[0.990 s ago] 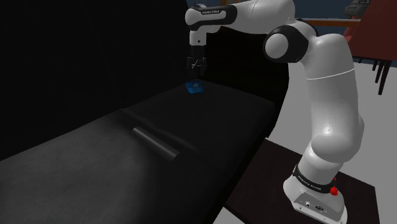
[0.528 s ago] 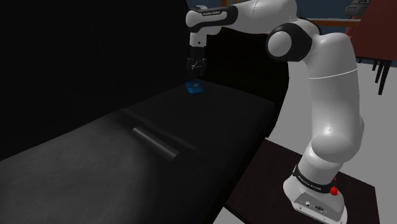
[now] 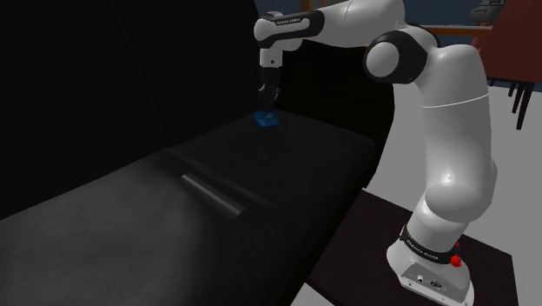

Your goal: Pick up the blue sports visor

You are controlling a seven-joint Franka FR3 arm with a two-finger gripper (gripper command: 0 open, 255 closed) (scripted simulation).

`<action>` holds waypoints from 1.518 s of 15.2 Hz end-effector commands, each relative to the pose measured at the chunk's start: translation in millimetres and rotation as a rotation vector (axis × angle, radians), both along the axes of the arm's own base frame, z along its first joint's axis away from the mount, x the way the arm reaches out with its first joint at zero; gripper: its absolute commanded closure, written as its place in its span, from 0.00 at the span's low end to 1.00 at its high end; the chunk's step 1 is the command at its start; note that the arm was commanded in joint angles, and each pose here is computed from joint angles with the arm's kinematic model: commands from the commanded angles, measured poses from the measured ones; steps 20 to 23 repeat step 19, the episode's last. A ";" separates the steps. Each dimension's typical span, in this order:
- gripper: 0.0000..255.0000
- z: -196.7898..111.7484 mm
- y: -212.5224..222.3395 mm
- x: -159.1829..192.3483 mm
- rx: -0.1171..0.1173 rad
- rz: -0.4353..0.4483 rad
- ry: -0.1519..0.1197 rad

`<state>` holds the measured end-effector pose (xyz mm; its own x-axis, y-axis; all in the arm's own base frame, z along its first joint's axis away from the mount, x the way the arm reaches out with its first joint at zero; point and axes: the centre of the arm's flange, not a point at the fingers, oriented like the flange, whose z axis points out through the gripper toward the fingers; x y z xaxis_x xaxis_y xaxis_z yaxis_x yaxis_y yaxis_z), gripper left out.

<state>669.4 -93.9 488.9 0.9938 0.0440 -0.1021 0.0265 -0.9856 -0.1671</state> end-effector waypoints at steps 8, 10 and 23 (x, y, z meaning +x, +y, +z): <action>1.00 15.1 -0.1 7.1 0.005 0.004 0.021; 1.00 25.7 -0.1 7.1 0.005 0.004 0.021; 1.00 63.5 -0.1 7.1 0.005 0.004 0.021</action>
